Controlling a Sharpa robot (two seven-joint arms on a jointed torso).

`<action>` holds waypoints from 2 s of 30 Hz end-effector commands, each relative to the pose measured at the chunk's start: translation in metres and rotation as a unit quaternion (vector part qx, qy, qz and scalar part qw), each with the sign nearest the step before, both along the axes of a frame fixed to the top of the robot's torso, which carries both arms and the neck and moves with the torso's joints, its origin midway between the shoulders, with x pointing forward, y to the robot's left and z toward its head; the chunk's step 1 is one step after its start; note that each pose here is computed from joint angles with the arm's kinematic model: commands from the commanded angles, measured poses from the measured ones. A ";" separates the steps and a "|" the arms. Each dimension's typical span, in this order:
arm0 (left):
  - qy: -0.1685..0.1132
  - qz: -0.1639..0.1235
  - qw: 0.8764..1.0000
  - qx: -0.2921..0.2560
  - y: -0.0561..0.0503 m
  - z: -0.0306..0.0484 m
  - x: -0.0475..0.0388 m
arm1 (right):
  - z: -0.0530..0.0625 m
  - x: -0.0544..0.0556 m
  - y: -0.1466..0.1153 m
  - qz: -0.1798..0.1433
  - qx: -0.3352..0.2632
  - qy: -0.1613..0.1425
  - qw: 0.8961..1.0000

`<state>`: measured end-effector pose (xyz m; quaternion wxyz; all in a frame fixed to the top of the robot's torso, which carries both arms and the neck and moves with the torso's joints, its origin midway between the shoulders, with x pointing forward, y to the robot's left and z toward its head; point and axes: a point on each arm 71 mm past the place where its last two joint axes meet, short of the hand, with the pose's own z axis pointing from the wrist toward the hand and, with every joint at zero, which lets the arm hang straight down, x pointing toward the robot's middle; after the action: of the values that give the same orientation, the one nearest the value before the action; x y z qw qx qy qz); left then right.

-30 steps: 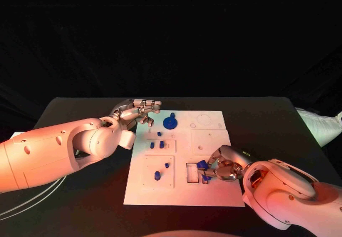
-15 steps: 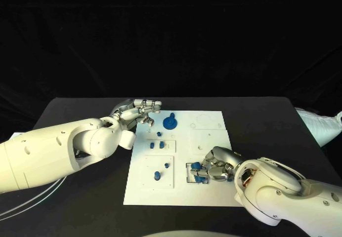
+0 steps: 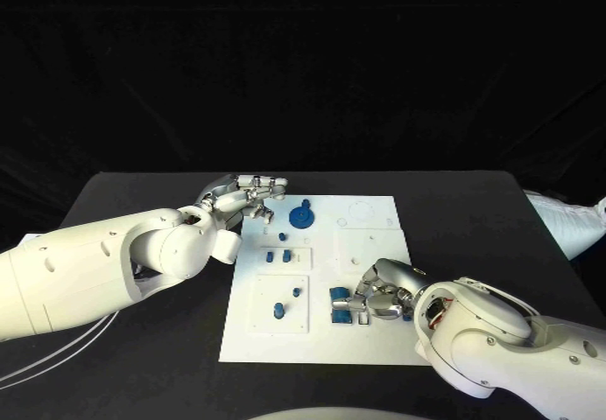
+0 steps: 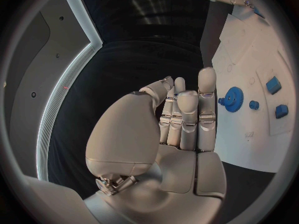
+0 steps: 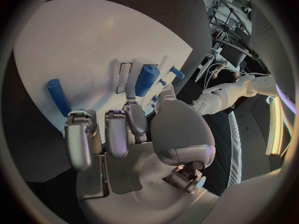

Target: Assemble the parts on the task board

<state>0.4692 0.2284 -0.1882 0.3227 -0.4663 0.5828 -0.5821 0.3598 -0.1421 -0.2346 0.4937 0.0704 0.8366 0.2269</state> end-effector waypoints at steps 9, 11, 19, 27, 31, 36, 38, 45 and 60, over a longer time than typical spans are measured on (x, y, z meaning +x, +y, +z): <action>-0.004 -0.007 1.000 -0.004 -0.001 0.0012 -0.0006 | 0.003 -0.002 0.001 0.015 -0.017 -0.020 1.000; -0.004 -0.007 1.000 -0.004 -0.001 0.0012 -0.0006 | 0.004 -0.002 0.001 0.021 -0.022 -0.024 0.999; -0.004 -0.007 1.000 -0.004 -0.001 0.0012 -0.0006 | 0.003 -0.001 0.005 0.037 -0.042 -0.038 0.998; -0.004 -0.007 1.000 -0.004 -0.001 0.0012 -0.0007 | 0.001 0.003 0.006 0.033 -0.052 -0.056 0.997; -0.004 -0.006 1.000 -0.003 -0.001 0.0012 -0.0007 | 0.002 0.003 0.005 0.030 -0.048 -0.061 0.997; -0.004 -0.006 1.000 -0.003 0.000 0.0011 -0.0006 | 0.003 0.000 -0.002 0.024 -0.030 -0.048 0.998; -0.003 -0.006 1.000 -0.003 0.000 0.0010 -0.0006 | 0.004 -0.003 -0.007 0.022 -0.017 -0.035 0.999; -0.003 -0.003 1.000 -0.001 0.003 0.0006 -0.0005 | 0.010 -0.010 -0.031 0.000 0.038 -0.009 0.999; -0.003 -0.001 1.000 -0.001 0.004 0.0006 -0.0007 | 0.020 -0.009 -0.093 -0.042 -0.076 -0.083 0.993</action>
<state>0.4690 0.2341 -0.1886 0.3266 -0.4690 0.5820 -0.5785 0.3506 -0.2350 -0.2181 0.5498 0.0761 0.8153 0.1649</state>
